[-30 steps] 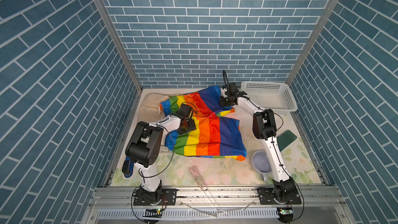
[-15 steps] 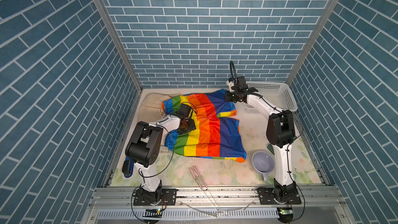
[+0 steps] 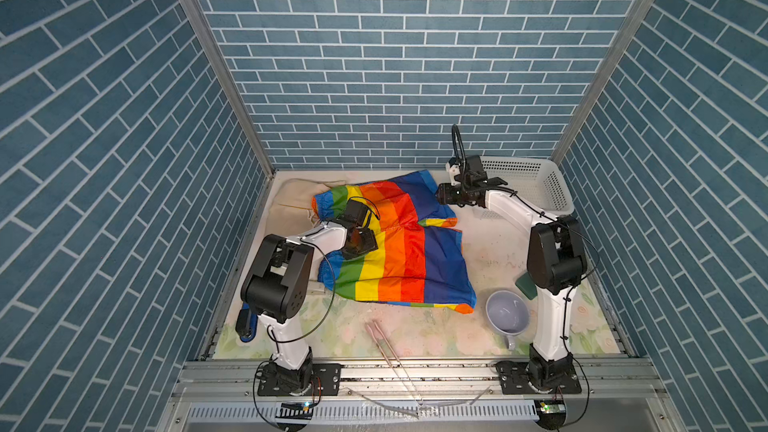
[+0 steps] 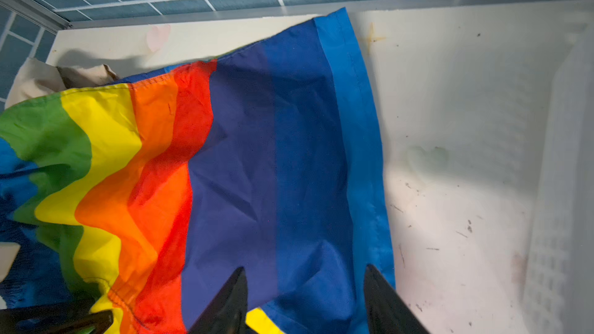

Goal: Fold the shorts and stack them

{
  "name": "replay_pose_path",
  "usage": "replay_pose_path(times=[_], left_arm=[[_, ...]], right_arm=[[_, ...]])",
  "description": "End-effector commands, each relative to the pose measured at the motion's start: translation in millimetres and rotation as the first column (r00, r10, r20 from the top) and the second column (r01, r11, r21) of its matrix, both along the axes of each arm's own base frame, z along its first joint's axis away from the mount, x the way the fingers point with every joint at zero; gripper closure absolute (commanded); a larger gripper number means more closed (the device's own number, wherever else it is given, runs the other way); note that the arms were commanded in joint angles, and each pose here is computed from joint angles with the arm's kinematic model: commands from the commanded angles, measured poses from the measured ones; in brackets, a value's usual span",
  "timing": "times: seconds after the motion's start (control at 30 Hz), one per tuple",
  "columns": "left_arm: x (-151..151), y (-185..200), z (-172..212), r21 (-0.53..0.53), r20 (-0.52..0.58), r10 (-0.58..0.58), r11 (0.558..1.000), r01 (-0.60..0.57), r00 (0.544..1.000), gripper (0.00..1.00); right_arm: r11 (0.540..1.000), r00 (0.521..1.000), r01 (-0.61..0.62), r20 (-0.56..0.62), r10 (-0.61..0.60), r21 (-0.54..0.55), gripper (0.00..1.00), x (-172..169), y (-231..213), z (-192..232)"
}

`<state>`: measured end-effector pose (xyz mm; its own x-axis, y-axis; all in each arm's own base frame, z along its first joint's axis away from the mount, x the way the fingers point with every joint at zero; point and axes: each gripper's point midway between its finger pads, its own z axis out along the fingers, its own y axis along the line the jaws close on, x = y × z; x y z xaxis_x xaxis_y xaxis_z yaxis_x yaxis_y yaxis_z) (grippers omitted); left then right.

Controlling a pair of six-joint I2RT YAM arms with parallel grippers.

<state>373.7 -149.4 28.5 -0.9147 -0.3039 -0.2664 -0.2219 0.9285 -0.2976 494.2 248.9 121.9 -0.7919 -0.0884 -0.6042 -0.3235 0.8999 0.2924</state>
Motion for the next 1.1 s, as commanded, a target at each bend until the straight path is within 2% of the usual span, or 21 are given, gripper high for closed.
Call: replay_pose_path(times=[0.0,0.17,0.3,0.53,0.57,0.63,0.7,0.87,1.07], left_arm=[[-8,10,14,0.027,-0.024,-0.001,1.000,0.002,1.000,0.33],[-6,26,50,0.055,0.036,0.017,0.998,-0.019,0.999,0.32],[-19,56,74,0.068,0.076,0.083,0.994,-0.088,0.994,0.30],[-43,124,99,0.047,0.163,0.262,0.961,-0.273,0.951,0.20],[-42,130,101,0.035,0.164,0.279,0.957,-0.288,0.946,0.20],[-36,133,103,0.020,0.177,0.284,0.956,-0.292,0.942,0.20],[-26,134,103,0.018,0.194,0.285,0.956,-0.294,0.939,0.18],[2,144,93,0.049,0.193,0.298,0.949,-0.313,0.935,0.15],[43,153,98,-0.011,0.244,0.339,0.938,-0.347,0.909,0.13]], right_arm=[[0.999,0.999,0.021,-0.045,-0.023,-0.040,0.41,-23,-16,-14],[0.993,0.996,0.058,-0.062,-0.065,-0.105,0.41,-43,-37,-27],[0.991,0.994,0.063,-0.083,-0.073,-0.118,0.41,-45,-41,-38],[0.998,0.994,0.052,-0.098,-0.054,-0.028,0.41,-34,-28,-41],[0.999,0.994,0.046,-0.102,-0.048,-0.018,0.47,-31,-27,-41],[0.999,0.993,0.044,-0.108,-0.044,-0.002,0.61,-28,-24,-40],[0.999,0.992,0.047,-0.114,-0.046,0.006,0.65,-26,-23,-42],[0.998,0.989,0.053,-0.141,-0.051,0.013,0.65,-31,-25,-50],[0.998,0.986,0.058,-0.158,-0.058,-0.003,0.60,-34,-29,-58]])
